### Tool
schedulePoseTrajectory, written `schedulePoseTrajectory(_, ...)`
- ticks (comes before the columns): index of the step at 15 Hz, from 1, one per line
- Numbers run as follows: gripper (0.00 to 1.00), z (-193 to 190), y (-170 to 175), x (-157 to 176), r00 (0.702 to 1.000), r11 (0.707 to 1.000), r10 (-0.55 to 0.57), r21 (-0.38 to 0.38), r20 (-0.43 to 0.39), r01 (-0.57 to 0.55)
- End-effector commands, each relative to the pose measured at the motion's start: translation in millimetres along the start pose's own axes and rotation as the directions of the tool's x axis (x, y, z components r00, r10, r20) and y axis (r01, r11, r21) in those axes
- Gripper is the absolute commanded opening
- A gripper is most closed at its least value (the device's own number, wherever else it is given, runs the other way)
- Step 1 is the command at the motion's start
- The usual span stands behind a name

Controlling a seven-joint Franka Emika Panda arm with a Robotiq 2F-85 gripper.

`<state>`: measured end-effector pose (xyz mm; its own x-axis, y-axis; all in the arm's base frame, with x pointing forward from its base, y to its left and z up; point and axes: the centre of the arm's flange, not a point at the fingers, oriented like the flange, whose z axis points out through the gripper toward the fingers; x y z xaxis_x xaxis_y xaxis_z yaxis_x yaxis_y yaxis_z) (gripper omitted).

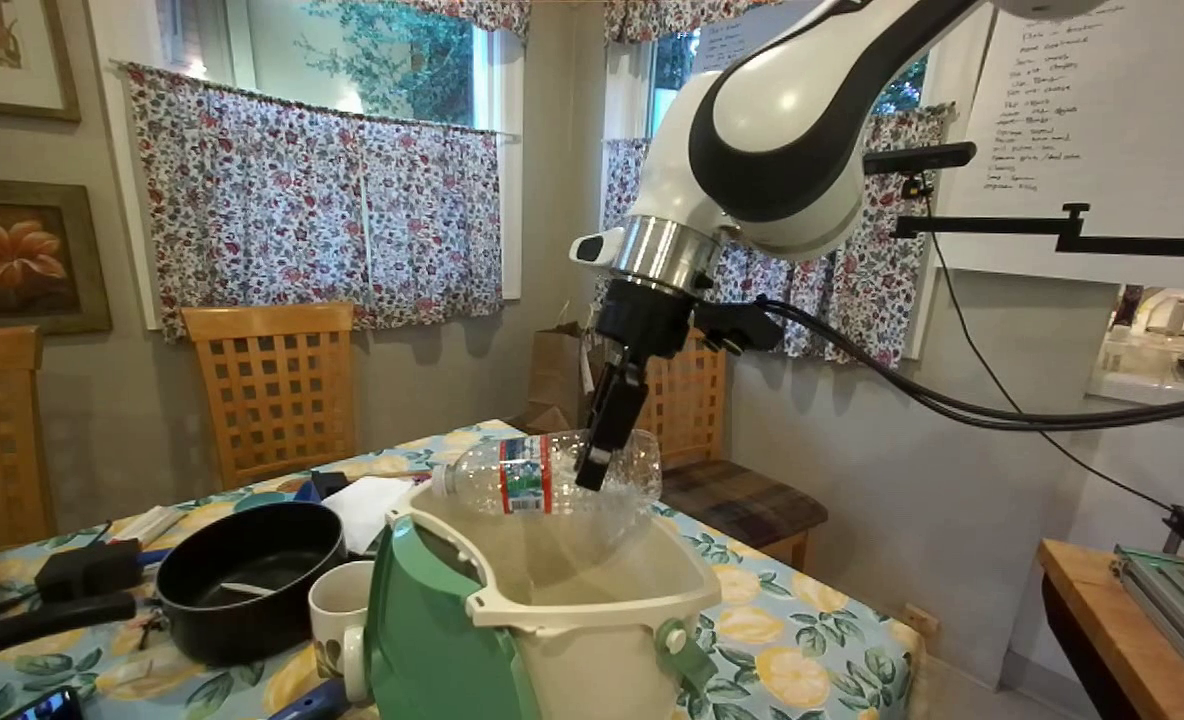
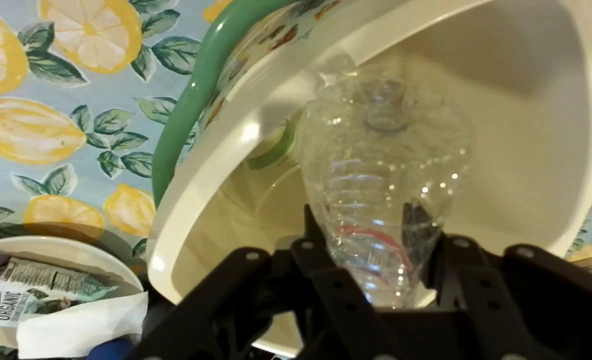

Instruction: Pick up the bottle from the table and put it in the bag

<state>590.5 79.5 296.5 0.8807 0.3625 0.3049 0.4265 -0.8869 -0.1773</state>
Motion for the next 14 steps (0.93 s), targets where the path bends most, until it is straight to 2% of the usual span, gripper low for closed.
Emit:
schedulePoseTrajectory(1,0.76,8.7,-5.3,-6.4,0.995,0.997,0.074,0.036,-0.067,-0.072)
schedulePoseTrajectory(4,0.98,2.8,-9.9,-7.8,0.974,0.983,0.176,0.071,-0.144,-0.167)
schedulePoseTrajectory(9,1.00,-12.5,-6.8,-13.3,0.929,0.952,0.306,0.088,-0.206,-0.294)
schedulePoseTrajectory(12,1.00,-25.1,7.3,-21.6,0.900,0.927,0.370,0.032,-0.231,-0.373)
schedulePoseTrajectory(14,1.00,-34.6,22.8,-29.7,0.891,0.917,0.386,-0.008,-0.240,-0.400)
